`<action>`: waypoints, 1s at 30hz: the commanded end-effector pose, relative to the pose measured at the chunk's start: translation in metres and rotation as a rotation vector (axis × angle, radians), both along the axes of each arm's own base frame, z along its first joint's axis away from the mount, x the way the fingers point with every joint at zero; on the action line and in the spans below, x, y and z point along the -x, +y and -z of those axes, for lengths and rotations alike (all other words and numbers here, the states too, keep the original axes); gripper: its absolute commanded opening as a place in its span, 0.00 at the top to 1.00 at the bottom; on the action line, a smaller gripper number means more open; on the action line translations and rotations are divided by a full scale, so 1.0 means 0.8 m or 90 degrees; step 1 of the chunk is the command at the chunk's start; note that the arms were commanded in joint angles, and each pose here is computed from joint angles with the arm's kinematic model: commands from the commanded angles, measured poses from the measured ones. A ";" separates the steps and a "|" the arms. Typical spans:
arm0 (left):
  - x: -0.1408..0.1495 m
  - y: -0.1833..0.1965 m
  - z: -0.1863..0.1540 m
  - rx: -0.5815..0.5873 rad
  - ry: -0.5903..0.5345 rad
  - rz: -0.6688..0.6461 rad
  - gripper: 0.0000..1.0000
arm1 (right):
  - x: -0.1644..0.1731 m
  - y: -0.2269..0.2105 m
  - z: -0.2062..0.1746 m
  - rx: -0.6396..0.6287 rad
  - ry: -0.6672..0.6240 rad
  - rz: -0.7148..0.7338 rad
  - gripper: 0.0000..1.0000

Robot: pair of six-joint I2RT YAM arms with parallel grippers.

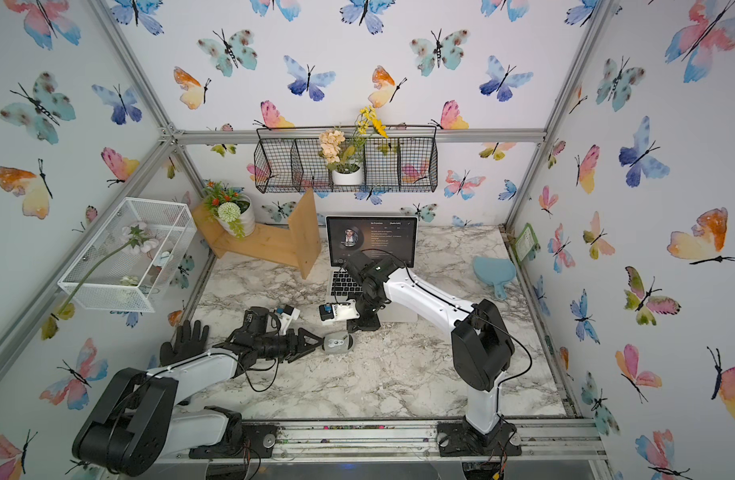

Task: Remove the wireless mouse receiver from the laptop
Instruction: Adjust the mouse at the center of the board.

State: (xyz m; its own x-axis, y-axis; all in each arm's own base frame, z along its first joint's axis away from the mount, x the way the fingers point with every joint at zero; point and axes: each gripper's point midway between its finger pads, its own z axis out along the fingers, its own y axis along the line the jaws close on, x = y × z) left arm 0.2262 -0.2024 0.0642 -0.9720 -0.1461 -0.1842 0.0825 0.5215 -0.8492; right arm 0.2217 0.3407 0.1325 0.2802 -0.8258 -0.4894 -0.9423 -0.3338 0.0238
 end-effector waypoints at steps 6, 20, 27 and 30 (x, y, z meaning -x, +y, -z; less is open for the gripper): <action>-0.029 -0.013 0.001 -0.014 -0.053 0.028 0.31 | 0.013 0.003 0.023 -0.048 0.121 0.049 0.98; -0.028 -0.016 0.003 -0.041 -0.062 0.049 0.37 | -0.017 -0.040 -0.031 -0.170 0.044 0.166 0.98; -0.032 -0.013 0.013 -0.068 -0.047 0.050 0.37 | -0.010 -0.037 -0.030 -0.150 0.022 0.150 0.98; -0.037 -0.011 0.017 -0.086 -0.045 0.047 0.35 | -0.013 -0.029 -0.022 -0.133 0.023 0.150 0.98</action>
